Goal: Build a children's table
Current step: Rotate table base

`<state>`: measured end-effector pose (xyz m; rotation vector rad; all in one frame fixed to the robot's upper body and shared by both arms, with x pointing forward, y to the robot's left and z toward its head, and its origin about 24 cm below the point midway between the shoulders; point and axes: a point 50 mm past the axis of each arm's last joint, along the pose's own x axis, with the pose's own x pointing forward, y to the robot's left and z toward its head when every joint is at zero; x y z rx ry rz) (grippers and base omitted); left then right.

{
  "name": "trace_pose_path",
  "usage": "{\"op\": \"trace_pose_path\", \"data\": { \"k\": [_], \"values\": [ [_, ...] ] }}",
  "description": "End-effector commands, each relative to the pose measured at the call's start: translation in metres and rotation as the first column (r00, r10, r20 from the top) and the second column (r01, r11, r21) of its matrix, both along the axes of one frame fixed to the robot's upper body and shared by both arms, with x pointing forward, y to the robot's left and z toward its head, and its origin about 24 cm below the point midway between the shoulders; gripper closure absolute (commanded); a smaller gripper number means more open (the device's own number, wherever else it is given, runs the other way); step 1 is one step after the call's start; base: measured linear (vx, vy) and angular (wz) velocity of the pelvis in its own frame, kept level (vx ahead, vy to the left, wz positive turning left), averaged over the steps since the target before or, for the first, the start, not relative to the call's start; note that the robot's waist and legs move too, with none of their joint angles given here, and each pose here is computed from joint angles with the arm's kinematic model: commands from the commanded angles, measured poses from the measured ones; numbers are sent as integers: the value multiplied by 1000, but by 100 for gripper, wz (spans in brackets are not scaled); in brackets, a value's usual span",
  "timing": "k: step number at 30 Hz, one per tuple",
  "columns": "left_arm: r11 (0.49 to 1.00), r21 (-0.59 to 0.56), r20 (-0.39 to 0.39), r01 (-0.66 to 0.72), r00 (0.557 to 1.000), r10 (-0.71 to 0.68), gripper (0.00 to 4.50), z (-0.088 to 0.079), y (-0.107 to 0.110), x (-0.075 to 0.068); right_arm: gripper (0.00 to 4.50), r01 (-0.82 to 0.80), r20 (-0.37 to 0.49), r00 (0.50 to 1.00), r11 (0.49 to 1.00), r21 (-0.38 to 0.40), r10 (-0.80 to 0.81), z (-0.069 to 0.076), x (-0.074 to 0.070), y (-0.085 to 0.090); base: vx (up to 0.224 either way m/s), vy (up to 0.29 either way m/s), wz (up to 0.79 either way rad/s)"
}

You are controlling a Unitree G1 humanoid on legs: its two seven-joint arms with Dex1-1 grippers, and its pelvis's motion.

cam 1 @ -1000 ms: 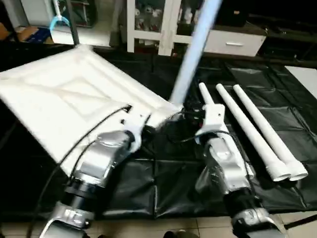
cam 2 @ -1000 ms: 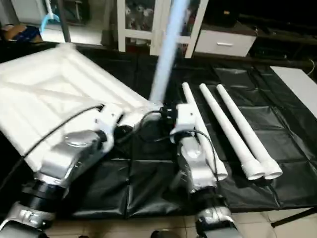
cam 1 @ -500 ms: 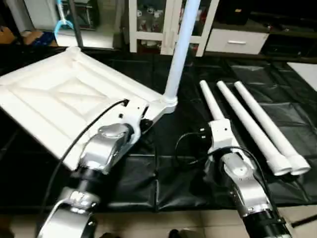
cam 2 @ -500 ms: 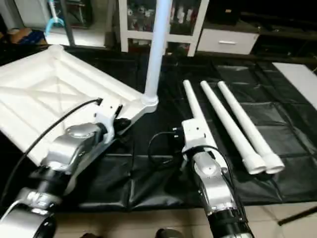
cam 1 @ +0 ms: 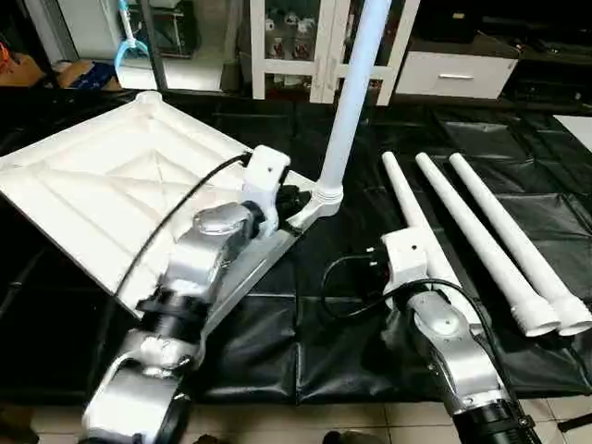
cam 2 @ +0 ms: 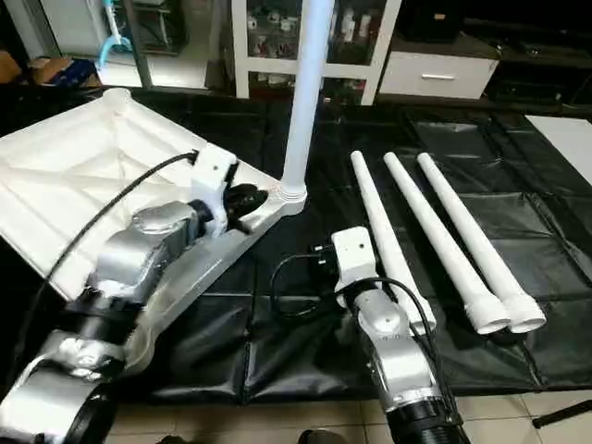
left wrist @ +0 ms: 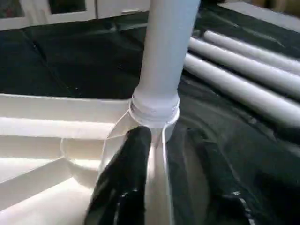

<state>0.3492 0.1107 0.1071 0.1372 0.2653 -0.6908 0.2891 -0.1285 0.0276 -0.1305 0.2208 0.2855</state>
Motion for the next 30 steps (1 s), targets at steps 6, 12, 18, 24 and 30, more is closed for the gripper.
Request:
{"op": "trace_pose_path", "data": {
  "k": [6, 12, 18, 24, 30],
  "values": [
    [975, 132, -32, 178, 984, -176, 285, 14, 47, -26, 89, -52, -3, 999, 998, -20, 52, 2, -4, 2, 0, 0, 0],
    [926, 324, -143, 195, 977, -155, 285, 33, 119, -51, 89, -108, -19, 994, 994, -32, 108, 1, -9, 6, 0, 0, 0],
    [869, 447, -265, 211, 959, -97, 285, 27, 147, -70, 89, -138, -27, 990, 989, -47, 137, 1, -10, 6, 0, 0, 0],
    [839, 459, -372, 291, 921, -116, 285, 5, 144, -84, 89, -147, -32, 989, 988, -49, 146, 1, -11, 7, 0, 0, 0],
    [831, 440, -400, 339, 903, -157, 285, -7, 130, -87, 89, -145, -29, 989, 988, -53, 143, 1, -11, 6, 0, 0, 0]
  ]
}}
